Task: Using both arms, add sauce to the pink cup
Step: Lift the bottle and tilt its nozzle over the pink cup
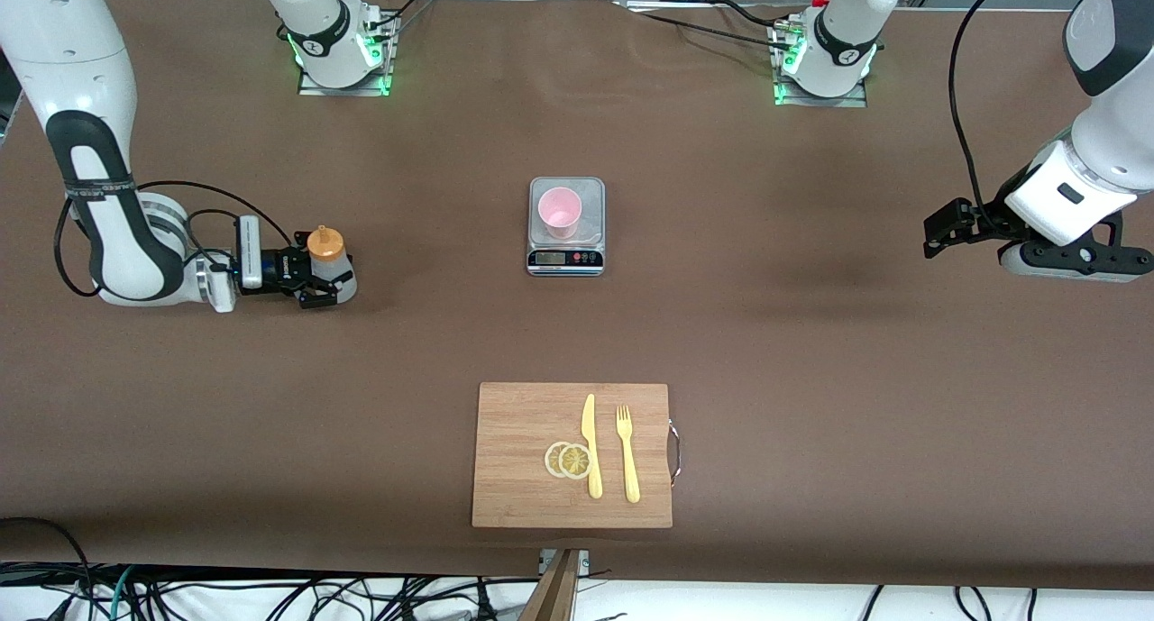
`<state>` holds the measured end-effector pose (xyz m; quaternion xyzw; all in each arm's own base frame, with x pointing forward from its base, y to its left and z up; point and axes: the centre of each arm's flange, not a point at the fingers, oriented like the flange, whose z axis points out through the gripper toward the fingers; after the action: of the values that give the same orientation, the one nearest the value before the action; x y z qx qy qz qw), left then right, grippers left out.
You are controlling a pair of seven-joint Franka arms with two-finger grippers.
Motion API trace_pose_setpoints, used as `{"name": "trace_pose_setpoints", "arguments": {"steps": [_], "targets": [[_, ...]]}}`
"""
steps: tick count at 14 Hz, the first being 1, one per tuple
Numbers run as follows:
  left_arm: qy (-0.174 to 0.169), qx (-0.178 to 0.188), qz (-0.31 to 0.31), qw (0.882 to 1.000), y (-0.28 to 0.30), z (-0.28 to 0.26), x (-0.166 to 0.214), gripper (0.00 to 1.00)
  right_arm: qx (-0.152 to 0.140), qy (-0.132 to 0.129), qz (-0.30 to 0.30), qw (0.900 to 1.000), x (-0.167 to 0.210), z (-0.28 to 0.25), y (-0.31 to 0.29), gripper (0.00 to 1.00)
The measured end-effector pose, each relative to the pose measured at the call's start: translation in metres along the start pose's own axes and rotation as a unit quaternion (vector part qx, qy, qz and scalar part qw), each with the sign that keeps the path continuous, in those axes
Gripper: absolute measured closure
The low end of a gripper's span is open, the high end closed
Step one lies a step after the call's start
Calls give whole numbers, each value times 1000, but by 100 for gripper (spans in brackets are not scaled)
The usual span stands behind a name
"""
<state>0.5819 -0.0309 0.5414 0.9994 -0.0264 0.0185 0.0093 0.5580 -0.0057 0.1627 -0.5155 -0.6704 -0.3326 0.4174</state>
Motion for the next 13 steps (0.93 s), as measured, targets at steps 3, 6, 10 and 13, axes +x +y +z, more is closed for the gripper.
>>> {"name": "trace_pose_setpoints", "arguments": {"steps": [3,6,10,13], "targets": [[0,0,0,1000,0,0,0,0,-18,-64,-1,998,40,7,29,68],[0,0,0,1000,0,1,0,0,-36,-121,-9,992,80,29,54,68],[-1,0,0,1000,0,1,0,0,-41,-180,-21,983,120,83,73,68],[-1,0,0,1000,0,1,0,0,-38,-239,-21,970,143,120,81,68]]}}
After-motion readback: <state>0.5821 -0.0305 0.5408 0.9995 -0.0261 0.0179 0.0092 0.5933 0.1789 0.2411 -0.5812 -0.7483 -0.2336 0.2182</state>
